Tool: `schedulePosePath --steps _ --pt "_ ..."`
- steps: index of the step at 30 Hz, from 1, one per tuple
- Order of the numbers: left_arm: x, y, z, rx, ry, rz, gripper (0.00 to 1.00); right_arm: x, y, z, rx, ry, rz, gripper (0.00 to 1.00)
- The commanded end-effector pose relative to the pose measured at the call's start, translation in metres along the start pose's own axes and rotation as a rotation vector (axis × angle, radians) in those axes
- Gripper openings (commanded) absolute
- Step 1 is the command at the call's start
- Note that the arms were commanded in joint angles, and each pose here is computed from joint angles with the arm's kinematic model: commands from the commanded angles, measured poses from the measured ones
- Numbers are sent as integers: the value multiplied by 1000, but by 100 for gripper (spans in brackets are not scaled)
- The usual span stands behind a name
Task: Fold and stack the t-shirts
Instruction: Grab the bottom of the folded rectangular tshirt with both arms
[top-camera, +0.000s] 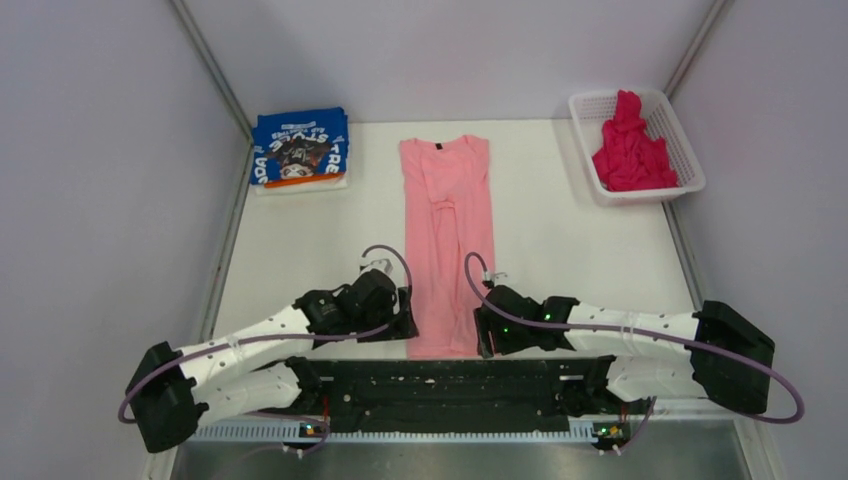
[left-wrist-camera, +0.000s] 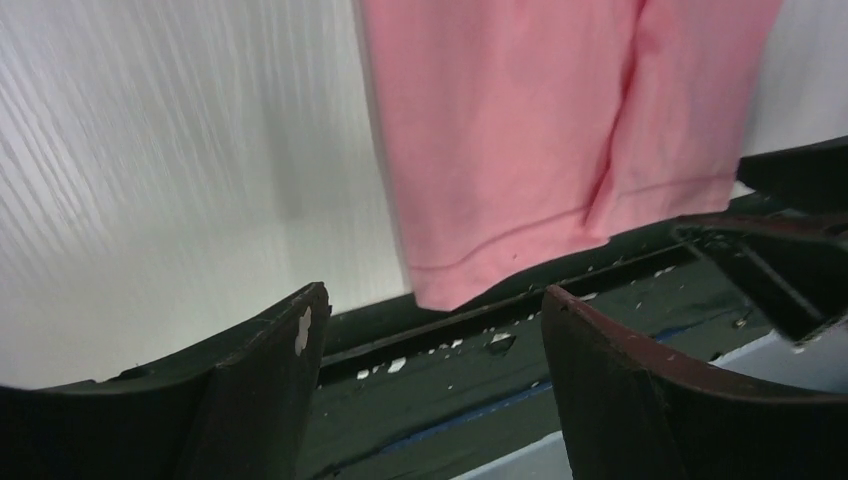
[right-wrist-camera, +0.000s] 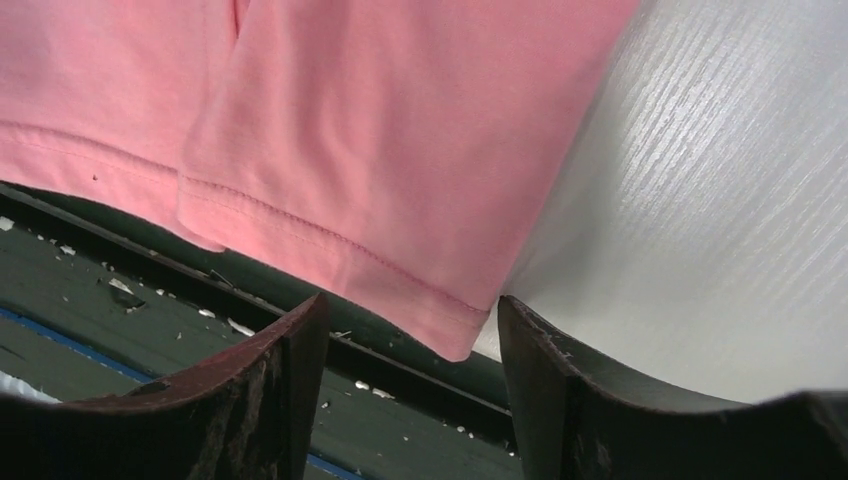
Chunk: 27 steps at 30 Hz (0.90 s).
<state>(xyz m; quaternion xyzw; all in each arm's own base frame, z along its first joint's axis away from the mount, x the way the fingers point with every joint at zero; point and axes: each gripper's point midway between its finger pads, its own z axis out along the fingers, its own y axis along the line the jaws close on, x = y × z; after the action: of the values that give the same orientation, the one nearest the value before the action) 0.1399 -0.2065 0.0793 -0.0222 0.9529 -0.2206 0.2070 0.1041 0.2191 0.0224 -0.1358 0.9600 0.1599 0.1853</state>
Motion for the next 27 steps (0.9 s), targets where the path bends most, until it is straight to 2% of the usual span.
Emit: schedulePosePath --steps 1,8,11,16,18,21,24,27 --pt "38 9 4 -20 96 -48 80 -2 7 2 -16 -18 33 60" --pt "49 -7 25 39 109 -50 68 1 1 5 2 -28 72 51" --pt "49 0 33 0 104 -39 64 0 -2 6 19 -38 85 47" --pt "56 4 38 -20 128 -33 60 3 -7 8 46 -29 92 44" --pt "58 2 41 -5 135 -40 58 4 -8 8 53 -25 98 40" --pt "65 -4 45 36 171 -51 45 6 -10 6 57 -20 104 36" --pt "74 3 49 6 201 -80 31 8 -13 4 67 -13 107 34" --pt "78 10 48 -15 201 -101 6 14 -19 2 79 0 110 29"
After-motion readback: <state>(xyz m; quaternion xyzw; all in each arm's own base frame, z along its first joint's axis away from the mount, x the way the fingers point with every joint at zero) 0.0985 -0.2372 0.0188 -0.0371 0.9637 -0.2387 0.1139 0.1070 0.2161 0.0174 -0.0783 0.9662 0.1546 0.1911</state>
